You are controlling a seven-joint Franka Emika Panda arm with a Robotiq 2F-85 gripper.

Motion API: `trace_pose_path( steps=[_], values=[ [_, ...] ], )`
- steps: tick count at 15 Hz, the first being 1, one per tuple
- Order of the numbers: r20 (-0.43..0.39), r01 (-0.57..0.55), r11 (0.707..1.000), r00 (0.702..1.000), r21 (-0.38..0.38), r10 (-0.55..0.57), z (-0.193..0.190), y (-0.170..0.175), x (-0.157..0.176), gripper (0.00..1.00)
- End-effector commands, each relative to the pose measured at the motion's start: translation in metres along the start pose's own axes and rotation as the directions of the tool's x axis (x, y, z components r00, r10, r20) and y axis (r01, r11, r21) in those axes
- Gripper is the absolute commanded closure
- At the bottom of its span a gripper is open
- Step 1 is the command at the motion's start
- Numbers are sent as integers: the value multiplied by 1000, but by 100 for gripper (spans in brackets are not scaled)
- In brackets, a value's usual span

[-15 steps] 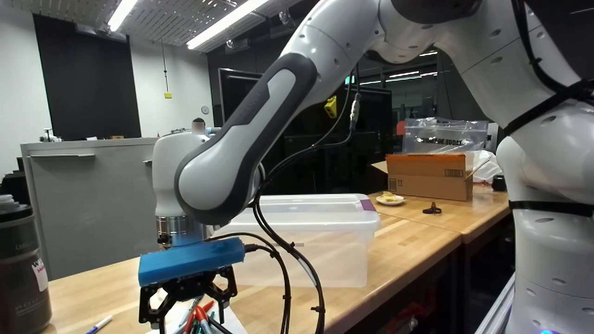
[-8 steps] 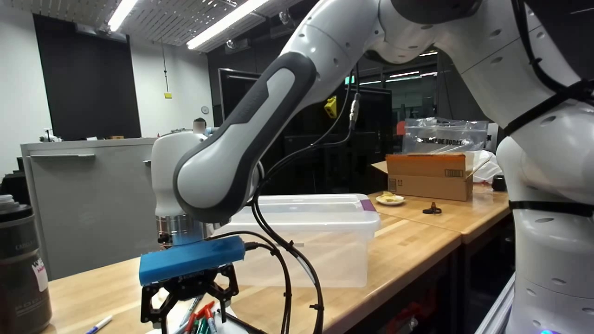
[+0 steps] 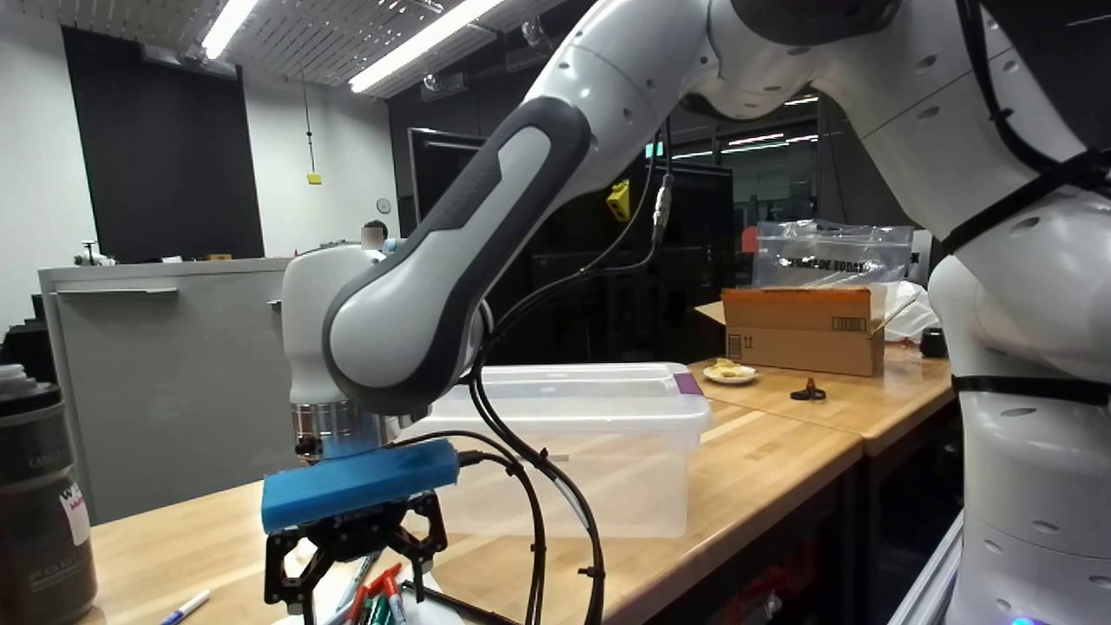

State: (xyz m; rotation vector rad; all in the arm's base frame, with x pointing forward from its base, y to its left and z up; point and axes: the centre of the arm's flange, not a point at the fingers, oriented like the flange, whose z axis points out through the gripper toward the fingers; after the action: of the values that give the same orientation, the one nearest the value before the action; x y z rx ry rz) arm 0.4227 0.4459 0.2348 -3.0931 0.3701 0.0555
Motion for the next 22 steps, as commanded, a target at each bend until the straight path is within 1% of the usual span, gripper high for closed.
trace_pose_path(
  steps=[1, 9, 13, 14, 15, 17, 19, 20, 22],
  values=[
    [1, 21, 1000, 1000, 5, -21, -1, -5, 3, 0],
    [-32, 103, 994, 994, 48, -101, 12, -14, 16, 0],
    [-34, 119, 991, 993, 58, -117, 19, -15, 23, 0],
    [-36, 121, 991, 992, 61, -119, 18, -16, 23, 25],
    [-38, 123, 990, 992, 63, -121, 17, -16, 22, 27],
    [-45, 127, 990, 991, 66, -124, 10, -19, 22, 38],
    [-51, 121, 990, 992, 70, -117, 6, -21, 22, 54],
    [-55, 117, 991, 992, 72, -113, 5, -20, 24, 64],
    [-60, 107, 991, 993, 76, -103, 6, -17, 28, 79]
  ],
)
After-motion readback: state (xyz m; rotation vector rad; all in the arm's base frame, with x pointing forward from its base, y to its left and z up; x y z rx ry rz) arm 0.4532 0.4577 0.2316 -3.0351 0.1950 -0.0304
